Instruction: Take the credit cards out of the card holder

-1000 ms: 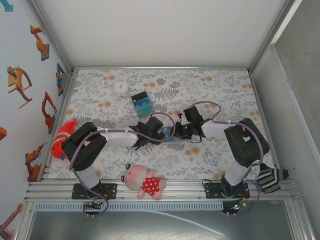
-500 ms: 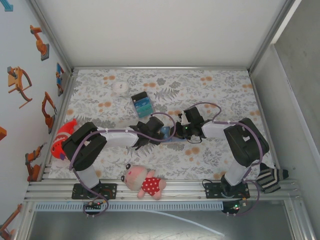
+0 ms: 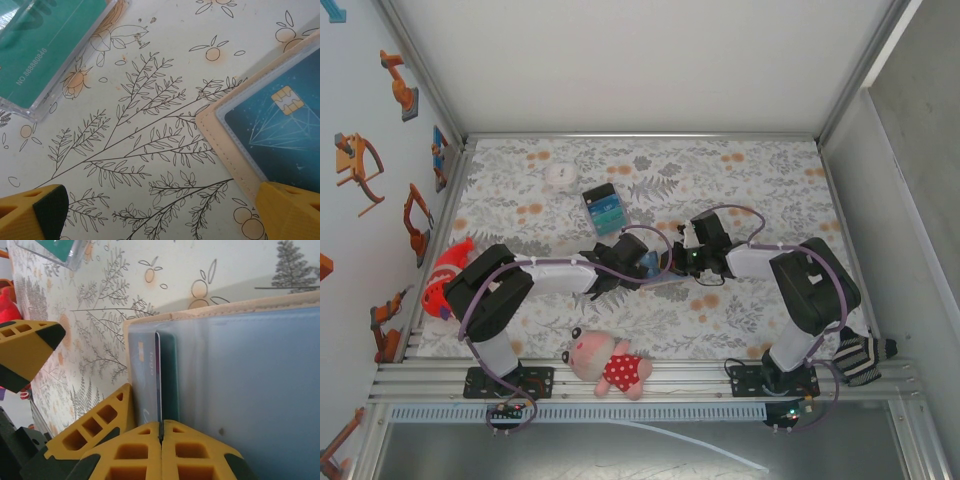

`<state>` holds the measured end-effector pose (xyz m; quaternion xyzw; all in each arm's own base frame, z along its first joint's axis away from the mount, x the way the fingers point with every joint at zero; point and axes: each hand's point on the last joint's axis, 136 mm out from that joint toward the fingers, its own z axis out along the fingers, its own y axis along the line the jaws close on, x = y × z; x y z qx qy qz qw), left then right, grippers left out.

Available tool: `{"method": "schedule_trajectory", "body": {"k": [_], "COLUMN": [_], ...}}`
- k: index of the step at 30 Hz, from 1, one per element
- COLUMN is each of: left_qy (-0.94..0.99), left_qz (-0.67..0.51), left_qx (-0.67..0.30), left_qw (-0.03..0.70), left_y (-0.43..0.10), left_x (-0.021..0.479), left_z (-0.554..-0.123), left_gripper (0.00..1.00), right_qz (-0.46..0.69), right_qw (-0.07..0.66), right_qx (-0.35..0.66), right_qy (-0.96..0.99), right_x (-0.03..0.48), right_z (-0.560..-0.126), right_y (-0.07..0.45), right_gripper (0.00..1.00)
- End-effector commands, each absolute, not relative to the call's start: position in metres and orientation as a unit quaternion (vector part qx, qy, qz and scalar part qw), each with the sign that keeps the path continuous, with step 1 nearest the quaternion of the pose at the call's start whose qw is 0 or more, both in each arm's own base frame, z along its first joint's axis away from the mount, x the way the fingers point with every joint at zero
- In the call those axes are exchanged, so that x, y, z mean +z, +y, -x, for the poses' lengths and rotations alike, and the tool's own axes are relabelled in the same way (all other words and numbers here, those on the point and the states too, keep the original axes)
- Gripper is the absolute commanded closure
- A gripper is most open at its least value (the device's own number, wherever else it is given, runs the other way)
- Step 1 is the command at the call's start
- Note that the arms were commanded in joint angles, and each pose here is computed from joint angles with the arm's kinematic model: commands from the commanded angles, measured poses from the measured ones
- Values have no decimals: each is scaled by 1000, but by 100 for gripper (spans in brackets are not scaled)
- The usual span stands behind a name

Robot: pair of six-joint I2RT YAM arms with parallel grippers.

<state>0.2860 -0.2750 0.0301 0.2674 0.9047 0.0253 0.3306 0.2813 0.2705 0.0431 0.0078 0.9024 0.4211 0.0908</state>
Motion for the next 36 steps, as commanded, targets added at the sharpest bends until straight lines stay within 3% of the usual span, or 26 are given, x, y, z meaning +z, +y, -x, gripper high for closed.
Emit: {"method": "schedule_trajectory", "body": {"k": [1, 14, 17, 21, 36], "left_qy": [905, 903, 903, 903, 904], "left_qz": [-293, -296, -296, -295, -298], "left_qx": [42, 40, 40, 43, 54], "left_qw": [305, 308, 309, 308, 301], "left_y": [-272, -275, -276, -274, -269], "left_x": [20, 23, 23, 23, 18], "left_z": [-277, -279, -279, -279, -278], "left_gripper": [3, 3, 3, 3, 3], "right_qz": [2, 3, 1, 1, -9], "right_qw": [86, 74, 73, 76, 96], "right_qx": [454, 457, 455, 454, 417], "right_qy": [887, 886, 887, 888, 904], "right_x": [50, 39, 37, 37, 36], "right_z": [-279, -279, -278, -278, -286], "right_y": [281, 283, 282, 282, 260], "right_gripper": [100, 91, 91, 100, 100]}}
